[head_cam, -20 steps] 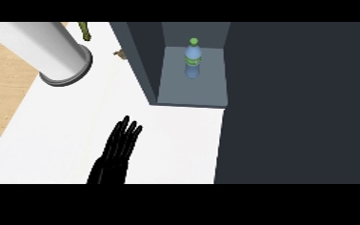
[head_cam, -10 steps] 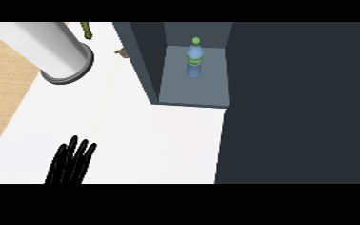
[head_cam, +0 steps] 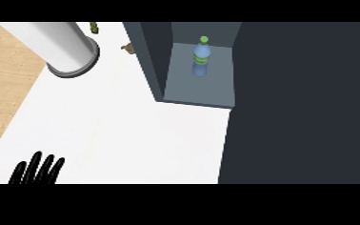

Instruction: Pick up the bottled water, place it into the cabinet and close the cabinet

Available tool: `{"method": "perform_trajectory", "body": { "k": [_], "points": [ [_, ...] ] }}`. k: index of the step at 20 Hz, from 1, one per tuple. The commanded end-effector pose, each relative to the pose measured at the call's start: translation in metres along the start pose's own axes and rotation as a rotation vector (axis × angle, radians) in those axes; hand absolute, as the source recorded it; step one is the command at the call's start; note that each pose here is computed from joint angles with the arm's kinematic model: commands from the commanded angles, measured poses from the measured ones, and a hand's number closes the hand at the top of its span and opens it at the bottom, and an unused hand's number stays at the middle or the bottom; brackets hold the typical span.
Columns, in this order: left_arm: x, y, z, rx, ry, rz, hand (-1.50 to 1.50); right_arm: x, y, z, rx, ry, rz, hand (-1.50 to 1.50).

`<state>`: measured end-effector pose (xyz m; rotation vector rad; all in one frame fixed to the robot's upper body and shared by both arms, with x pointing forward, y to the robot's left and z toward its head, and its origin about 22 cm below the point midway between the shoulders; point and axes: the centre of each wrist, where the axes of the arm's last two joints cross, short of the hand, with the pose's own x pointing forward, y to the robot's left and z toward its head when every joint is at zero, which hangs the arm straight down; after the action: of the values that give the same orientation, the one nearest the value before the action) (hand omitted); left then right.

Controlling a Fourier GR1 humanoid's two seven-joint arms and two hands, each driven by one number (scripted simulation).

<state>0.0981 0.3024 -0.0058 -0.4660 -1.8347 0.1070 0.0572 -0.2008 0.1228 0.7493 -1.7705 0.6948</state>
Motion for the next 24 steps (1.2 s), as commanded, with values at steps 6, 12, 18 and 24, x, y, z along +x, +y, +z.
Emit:
{"method": "perform_trajectory", "body": {
  "k": [6, 12, 18, 24],
  "points": [
    [0.019, 0.027, 0.005, -0.031, 0.01, -0.015, -1.5, 0.012, -0.003, -0.032, 0.252, 0.056, 0.164, 1.5],
    [0.027, 0.03, -0.001, -0.055, 0.007, -0.004, -1.5, -0.001, -0.01, -0.045, 0.253, 0.064, 0.143, 1.5],
    [0.035, 0.037, -0.009, -0.08, -0.009, -0.017, -1.5, -0.007, -0.011, -0.05, 0.2, 0.065, 0.102, 1.5],
    [0.043, 0.041, -0.017, -0.089, -0.04, -0.024, -1.5, -0.021, -0.014, -0.051, 0.129, 0.067, 0.008, 1.5]
  ]
}}
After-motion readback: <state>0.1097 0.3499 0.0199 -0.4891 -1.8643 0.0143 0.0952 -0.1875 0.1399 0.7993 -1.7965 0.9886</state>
